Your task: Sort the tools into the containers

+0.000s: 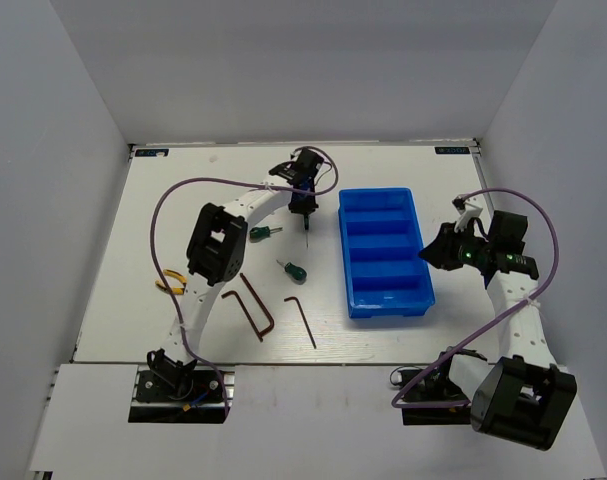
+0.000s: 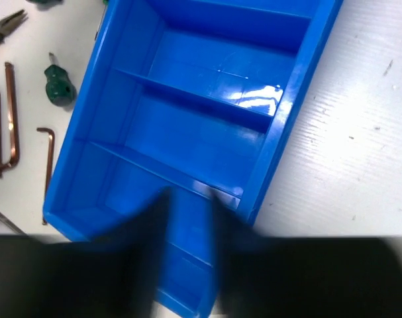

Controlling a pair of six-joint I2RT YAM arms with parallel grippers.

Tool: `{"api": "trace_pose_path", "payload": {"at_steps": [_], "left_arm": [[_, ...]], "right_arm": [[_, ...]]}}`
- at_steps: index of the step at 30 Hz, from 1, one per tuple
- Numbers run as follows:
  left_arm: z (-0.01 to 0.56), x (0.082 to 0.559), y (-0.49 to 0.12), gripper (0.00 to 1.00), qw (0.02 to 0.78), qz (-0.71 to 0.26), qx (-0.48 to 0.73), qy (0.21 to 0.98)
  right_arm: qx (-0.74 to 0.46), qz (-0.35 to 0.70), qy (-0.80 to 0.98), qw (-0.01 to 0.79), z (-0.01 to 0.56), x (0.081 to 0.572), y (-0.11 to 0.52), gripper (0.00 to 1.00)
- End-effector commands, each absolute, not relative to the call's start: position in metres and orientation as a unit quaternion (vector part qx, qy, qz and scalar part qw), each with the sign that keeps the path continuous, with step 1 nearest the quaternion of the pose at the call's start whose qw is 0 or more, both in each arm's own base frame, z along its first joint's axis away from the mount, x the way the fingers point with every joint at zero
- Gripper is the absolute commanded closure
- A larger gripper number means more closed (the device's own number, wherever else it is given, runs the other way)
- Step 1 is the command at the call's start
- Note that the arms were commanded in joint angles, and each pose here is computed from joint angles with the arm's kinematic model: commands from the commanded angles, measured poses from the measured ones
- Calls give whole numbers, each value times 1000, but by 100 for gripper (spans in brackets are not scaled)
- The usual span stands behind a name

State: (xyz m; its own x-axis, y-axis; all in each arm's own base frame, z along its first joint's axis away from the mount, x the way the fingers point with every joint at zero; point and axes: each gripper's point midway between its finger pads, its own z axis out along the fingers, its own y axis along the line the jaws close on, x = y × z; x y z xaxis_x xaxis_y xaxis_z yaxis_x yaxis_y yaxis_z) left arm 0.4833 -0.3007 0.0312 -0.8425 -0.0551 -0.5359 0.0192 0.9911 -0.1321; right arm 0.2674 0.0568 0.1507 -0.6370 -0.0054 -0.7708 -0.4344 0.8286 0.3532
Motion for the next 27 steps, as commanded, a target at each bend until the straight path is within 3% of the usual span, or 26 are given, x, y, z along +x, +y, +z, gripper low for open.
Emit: {"api": "trace_pose_path", "payload": {"at_steps": [1,2,3,6,9,12,13,15,16,17,19,20,27], "left_arm": [[156,492,-311,100,384,-141,14,912],[167,494,-310,100,404,-144,20,903],[180,490,-313,100,419,-149,34,895],[222,484,-317,100,470,-170,77,862],[247,480,-326,100,502,-202,114,833],[258,452,-372,100,498,-322,234,771],[268,444,-383,100,499,-353,266,746],[272,422,-409,100,473,-428,327,697],[283,422,-418,100,493,-448,345,661],[279,422,-425,100,489,-464,353,648],[301,413,-439,100,518,-493,383,585],[293,415,-443,100,517,-497,389,579],[278,420,-471,100,520,-495,455,526]], "right_arm": [[-140,275,851,425,169,268,61,88],[-139,277,851,424,168,267,61,98],[-140,278,850,424,168,268,61,100],[-140,281,851,421,167,268,62,100],[-138,283,852,419,167,269,62,89],[-142,289,850,417,168,267,63,23],[-149,297,846,418,169,265,66,10],[-160,305,841,417,170,262,69,10],[-169,319,835,416,173,259,74,18],[-172,324,832,415,173,258,75,46],[-184,335,823,419,177,255,79,75],[-186,339,822,418,177,254,79,100],[-246,377,775,443,188,242,92,100]]}}
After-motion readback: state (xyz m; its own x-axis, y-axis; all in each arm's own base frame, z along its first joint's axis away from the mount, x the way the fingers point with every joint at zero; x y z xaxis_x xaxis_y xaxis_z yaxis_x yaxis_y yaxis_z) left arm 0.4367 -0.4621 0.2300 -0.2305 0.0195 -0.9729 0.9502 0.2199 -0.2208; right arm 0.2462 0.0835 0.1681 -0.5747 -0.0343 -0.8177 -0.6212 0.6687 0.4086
